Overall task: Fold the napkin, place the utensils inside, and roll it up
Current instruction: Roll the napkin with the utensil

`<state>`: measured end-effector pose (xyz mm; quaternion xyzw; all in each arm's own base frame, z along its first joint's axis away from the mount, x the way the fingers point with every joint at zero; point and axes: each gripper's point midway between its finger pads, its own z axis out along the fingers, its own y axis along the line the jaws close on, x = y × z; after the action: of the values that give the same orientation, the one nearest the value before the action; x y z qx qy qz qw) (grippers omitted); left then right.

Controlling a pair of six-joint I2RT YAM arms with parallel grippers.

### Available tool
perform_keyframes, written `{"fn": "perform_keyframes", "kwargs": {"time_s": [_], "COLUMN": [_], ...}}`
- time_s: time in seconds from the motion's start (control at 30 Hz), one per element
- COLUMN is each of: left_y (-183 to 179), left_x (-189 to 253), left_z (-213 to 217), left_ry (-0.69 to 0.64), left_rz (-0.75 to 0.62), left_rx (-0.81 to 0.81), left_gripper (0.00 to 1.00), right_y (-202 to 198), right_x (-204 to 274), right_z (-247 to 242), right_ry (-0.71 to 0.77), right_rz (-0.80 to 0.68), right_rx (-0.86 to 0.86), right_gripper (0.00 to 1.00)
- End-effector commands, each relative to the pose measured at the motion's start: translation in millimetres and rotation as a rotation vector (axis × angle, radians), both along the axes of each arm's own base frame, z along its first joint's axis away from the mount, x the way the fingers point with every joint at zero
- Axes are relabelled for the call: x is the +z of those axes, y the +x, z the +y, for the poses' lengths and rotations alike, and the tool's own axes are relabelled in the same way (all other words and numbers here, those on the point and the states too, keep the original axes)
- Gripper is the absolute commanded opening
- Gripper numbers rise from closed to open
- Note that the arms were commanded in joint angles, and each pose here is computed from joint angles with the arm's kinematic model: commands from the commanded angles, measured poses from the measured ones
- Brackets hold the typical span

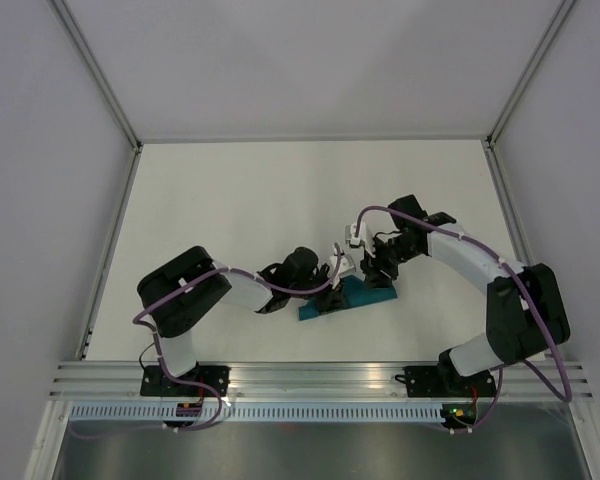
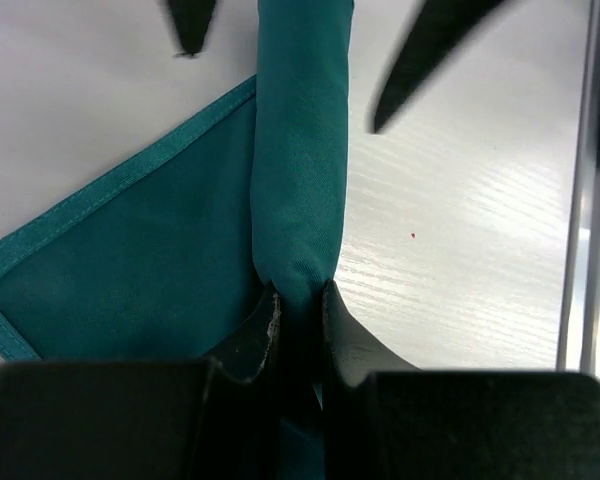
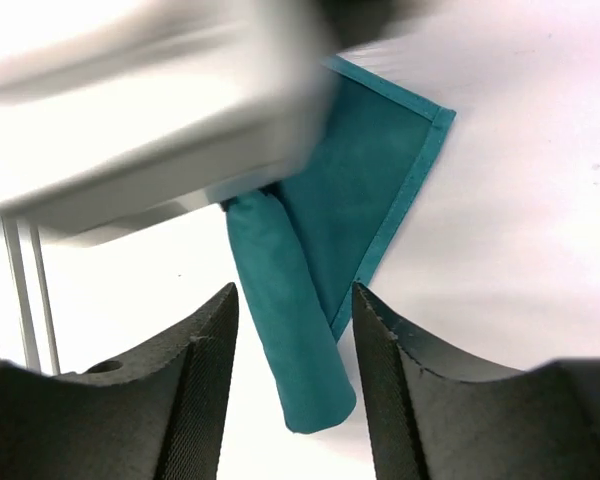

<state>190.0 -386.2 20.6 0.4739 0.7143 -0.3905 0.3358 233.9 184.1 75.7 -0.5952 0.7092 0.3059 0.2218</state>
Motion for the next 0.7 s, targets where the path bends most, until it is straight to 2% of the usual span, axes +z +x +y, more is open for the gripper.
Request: {"fn": "perform_keyframes", "kwargs": {"time_s": [0.0,0.23,0.43,0.67], "left_y": [-38,-43,-41,-33], "left_x": [-43,-51,-55,-54], "left_z": [26,30,32,32], "left_ry": [0.125,0.105,0.099,0.078], "left_rz": [0.330,0.561,0.659,0.739], "left_rx": [-0.021,-0.047,-0.046,-0.031], "left_gripper": [0.02,0.02,0.02,0.02], "right_y": [5,-18,-29,-35], "right_x": [13,-10,-29,-39], "right_z": [1,-1,13,24], "right_ry": [0.048,0.028,-0.008,-0.026], "right_rz": [-0.163,-0.285,-0.400,-0.428], "right_rx": [0.013,0.053,0.077,0.108], "right_gripper": [0.56,0.58,0.59,0.56]}}
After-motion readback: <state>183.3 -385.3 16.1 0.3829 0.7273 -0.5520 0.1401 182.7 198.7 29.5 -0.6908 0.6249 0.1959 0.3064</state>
